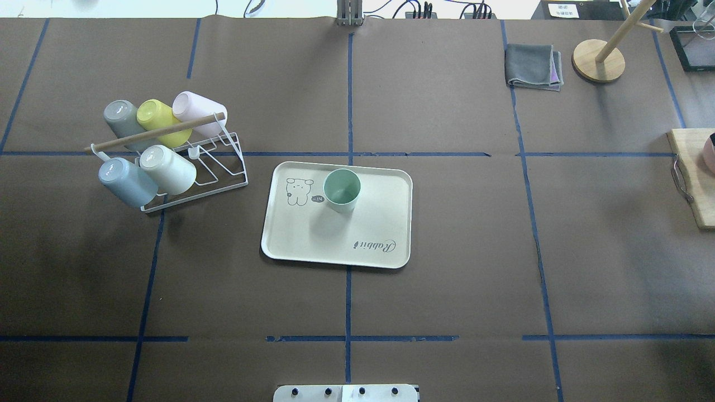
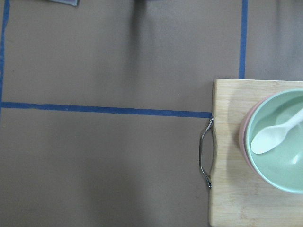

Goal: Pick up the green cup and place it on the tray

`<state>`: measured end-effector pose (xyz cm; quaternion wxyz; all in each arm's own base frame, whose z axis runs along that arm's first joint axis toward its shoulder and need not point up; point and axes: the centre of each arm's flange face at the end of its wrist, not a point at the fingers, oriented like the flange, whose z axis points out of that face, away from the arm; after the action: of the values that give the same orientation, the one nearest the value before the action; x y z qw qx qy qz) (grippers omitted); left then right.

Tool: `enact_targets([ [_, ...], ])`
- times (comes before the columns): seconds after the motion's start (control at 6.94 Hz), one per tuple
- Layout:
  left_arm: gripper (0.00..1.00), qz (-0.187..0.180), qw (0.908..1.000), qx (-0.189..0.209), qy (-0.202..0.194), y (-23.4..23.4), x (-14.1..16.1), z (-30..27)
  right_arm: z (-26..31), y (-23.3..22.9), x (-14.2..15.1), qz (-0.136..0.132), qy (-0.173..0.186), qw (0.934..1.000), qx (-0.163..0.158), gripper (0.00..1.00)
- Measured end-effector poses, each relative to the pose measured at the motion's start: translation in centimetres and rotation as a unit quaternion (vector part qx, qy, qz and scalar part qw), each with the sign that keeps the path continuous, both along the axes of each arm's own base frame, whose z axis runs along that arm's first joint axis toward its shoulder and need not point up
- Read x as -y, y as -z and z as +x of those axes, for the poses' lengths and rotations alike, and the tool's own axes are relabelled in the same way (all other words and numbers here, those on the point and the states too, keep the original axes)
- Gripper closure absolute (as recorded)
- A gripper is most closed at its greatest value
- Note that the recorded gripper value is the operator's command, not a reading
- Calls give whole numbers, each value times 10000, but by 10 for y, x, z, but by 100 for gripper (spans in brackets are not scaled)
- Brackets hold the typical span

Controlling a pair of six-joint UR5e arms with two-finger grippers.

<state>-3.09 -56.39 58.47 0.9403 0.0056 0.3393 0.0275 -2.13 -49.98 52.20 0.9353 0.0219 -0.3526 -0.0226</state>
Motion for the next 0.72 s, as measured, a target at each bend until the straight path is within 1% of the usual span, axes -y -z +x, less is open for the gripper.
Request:
enact_targets([
  [0.14, 0, -184, 9992, -336, -87, -14, -10, -3, 20, -18, -9, -64, 236, 9997, -70, 0],
  [0.29, 0, -331, 9979, -539, -117, -29, -23, -3, 41, -44, -21, -135, 421, 9990, -40, 0],
  [0.43, 0, -413, 9972, -613, -121, -38, -33, -3, 57, -73, -29, -227, 531, 9983, 98, 0],
  [0.58, 0, -469, 9968, -630, -116, -43, -39, -3, 70, -100, -35, -253, 668, 9971, 247, 0],
  [0.72, 0, -503, 9968, -615, -107, -45, -44, -4, 78, -118, -38, -220, 797, 9960, 323, 0],
])
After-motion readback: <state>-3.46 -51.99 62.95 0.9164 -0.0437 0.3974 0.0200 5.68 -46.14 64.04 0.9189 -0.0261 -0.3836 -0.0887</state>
